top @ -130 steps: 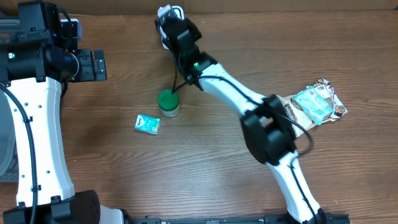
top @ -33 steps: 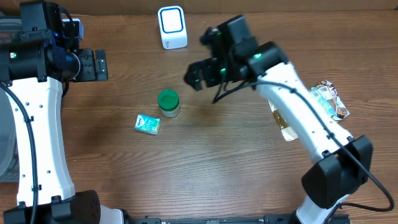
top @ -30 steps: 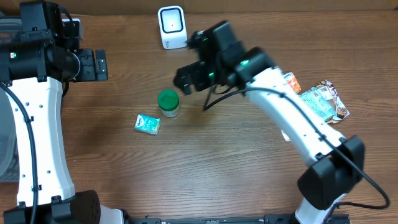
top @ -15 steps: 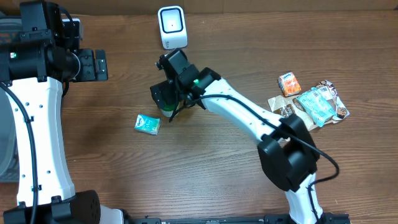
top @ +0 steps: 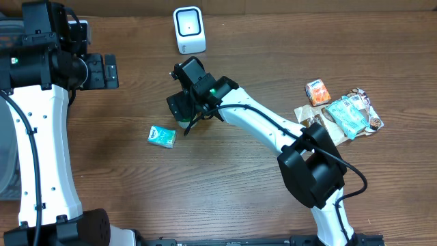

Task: Scan the item barcode
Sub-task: 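Move the right gripper left to the green-capped bottle, then lower the right gripper over the bottle and grasp its cap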

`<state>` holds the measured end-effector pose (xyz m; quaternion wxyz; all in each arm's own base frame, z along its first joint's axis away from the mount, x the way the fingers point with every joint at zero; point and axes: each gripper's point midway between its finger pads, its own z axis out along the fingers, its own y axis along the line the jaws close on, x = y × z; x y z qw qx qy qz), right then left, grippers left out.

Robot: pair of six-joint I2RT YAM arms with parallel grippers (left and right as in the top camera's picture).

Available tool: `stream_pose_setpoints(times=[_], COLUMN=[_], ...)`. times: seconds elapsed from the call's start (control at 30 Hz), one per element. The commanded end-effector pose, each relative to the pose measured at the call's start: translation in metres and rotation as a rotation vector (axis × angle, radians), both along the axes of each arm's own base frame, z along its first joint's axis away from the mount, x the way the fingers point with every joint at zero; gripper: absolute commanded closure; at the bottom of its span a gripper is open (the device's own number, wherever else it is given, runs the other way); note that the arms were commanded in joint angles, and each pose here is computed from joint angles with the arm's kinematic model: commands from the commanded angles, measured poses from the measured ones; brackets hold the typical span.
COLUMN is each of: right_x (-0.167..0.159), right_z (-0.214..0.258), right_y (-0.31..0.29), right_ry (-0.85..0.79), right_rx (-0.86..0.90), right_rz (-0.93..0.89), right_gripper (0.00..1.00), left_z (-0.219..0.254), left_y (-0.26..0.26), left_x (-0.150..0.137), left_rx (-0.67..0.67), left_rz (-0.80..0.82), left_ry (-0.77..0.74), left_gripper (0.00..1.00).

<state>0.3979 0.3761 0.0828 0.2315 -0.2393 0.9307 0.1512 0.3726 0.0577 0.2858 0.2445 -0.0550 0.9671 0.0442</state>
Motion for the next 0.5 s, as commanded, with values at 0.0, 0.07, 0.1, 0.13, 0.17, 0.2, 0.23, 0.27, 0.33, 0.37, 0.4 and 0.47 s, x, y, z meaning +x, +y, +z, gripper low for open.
stream_pose_setpoints(times=[0.0, 0.07, 0.1, 0.13, 0.17, 0.2, 0.23, 0.27, 0.33, 0.37, 0.4, 0.47], right_x=[-0.005, -0.008, -0.009, -0.010, -0.011, -0.012, -0.013, -0.013, -0.014, -0.013, -0.011, -0.008], right_z=[-0.007, -0.009, -0.010, -0.010, -0.011, -0.012, -0.013, -0.014, -0.016, -0.017, -0.017, -0.018], right_y=[0.010, 0.013, 0.014, 0.015, 0.016, 0.017, 0.017, 0.017, 0.016, 0.013, 0.010, 0.005], right_ry=[0.006, 0.005, 0.004, 0.001, 0.000, 0.002, 0.003, 0.004, 0.001, -0.008, -0.016, -0.031], right_rx=[0.003, -0.003, -0.007, -0.010, -0.012, -0.014, -0.015, -0.019, -0.033, -0.049, -0.065, -0.092], right_rz=[0.030, 0.043, 0.054, 0.063, 0.067, 0.069, 0.071, 0.071, 0.089, 0.089, 0.081, 0.065], right_gripper=[0.10, 0.11, 0.11, 0.11, 0.11, 0.12, 0.14, 0.15, 0.18, 0.20, 0.22, 0.23], left_z=[-0.001, -0.002, -0.001, -0.001, -0.001, -0.002, -0.001, -0.001, -0.001, -0.001, -0.001, -0.001], left_y=[-0.001, -0.001, -0.001, -0.001, -0.001, -0.001, -0.001, -0.001, -0.001, -0.001, -0.001, -0.001], left_x=[0.001, 0.001, 0.001, 0.001, 0.001, 0.001, 0.001, 0.001, 0.001, 0.001, 0.001, 0.001], left_rx=[0.014, 0.014, 0.014, 0.014, 0.014, 0.014, 0.014, 0.014, 0.014, 0.014, 0.014, 0.014], left_rz=[-0.016, -0.016, -0.017, -0.017, -0.016, -0.016, -0.015, -0.015, -0.016, -0.016, -0.016, -0.017], left_ry=[0.008, 0.008, 0.008, 0.008, 0.008, 0.008, 0.008, 0.008, 0.008, 0.008, 0.008, 0.008], left_gripper=[0.01, 0.00, 0.00, 0.00, 0.00, 0.00, 0.00, 0.00, 0.01, 0.00, 0.01, 0.01])
